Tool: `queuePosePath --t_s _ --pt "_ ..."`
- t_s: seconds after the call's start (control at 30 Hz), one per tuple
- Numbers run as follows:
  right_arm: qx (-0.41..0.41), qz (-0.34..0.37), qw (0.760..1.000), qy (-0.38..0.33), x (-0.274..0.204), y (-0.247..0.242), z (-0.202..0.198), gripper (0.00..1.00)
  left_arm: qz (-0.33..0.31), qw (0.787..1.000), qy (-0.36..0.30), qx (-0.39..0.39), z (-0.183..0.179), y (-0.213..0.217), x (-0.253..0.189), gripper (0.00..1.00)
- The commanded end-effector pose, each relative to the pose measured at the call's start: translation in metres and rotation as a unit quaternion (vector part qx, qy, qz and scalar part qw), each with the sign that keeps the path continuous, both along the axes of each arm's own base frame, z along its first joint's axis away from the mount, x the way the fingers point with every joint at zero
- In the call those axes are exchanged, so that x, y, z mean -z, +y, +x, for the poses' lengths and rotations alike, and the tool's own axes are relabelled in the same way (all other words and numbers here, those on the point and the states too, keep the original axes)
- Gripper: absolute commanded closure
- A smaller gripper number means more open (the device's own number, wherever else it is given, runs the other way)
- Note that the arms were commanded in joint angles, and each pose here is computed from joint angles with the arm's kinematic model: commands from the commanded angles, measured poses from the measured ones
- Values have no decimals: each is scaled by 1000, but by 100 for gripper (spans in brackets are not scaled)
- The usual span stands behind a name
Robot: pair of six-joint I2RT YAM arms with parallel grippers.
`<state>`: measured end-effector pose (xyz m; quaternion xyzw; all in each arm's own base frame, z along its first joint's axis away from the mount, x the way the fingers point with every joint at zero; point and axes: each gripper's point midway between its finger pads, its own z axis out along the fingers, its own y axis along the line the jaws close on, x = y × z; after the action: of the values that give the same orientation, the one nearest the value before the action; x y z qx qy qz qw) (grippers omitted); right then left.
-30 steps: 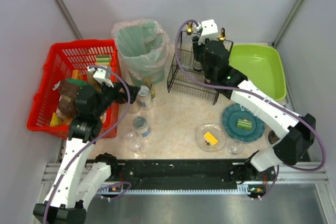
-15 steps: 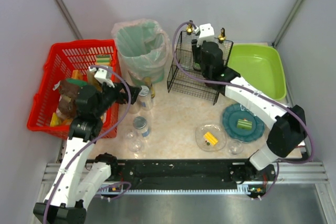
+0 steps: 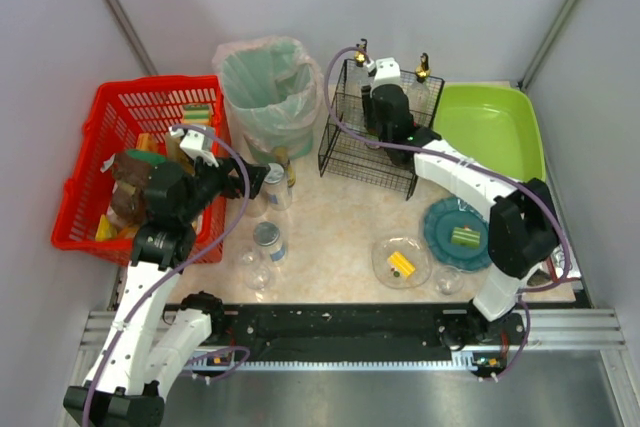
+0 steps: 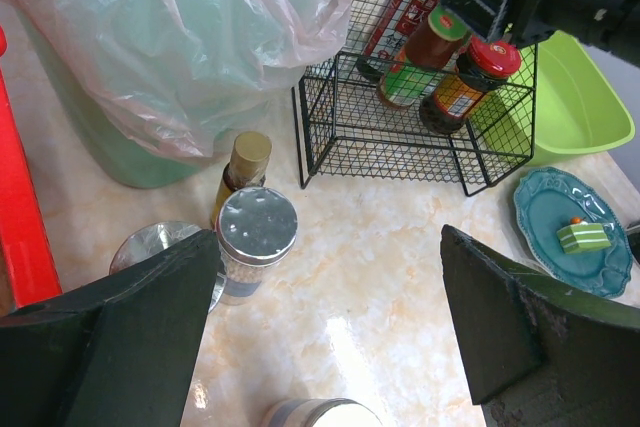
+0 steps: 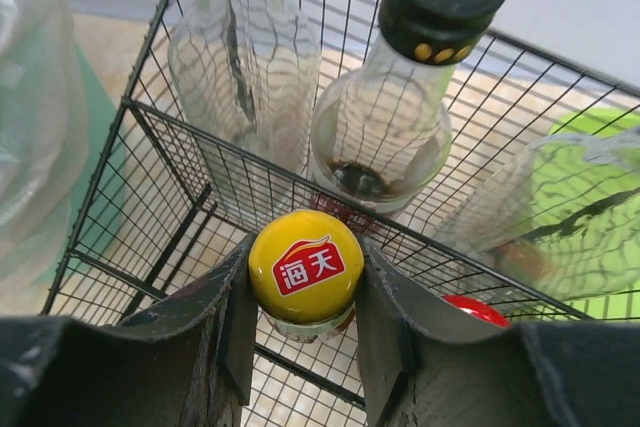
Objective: Clear the kitchen counter
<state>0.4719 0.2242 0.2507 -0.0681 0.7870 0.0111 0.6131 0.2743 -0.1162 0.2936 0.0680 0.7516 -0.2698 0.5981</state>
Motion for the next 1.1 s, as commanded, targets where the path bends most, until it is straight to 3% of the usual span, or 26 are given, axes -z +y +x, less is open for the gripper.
queuePosePath --t_s 0.0,0.33,0.37,0.5,0.57,0.63,0.93,1.07 --pt "6 58 996 -65 -40 5 18 100 -4 1000 -26 10 2 -4 -11 5" --pt "23 42 998 -33 -7 1 29 97 -5 1000 -22 12 3 -5 -9 5" --pt "22 42 998 -33 -10 0 27 91 -5 1000 -22 12 3 -5 -9 5" --pt "17 49 997 -53 -32 -2 18 45 -5 1000 -22 12 3 -5 -10 5" --pt "13 49 996 -68 -48 -2 13 29 -5 1000 -22 12 3 -5 -9 5" --pt "5 47 996 -80 -62 -2 7 22 -5 1000 -22 12 3 -5 -9 5" --pt "-84 82 987 -109 -127 5 -40 16 -5 1000 -25 11 2 -5 -11 5" --pt "-172 85 976 -99 -136 27 -67 16 -6 1000 -28 11 1 -4 -13 5"
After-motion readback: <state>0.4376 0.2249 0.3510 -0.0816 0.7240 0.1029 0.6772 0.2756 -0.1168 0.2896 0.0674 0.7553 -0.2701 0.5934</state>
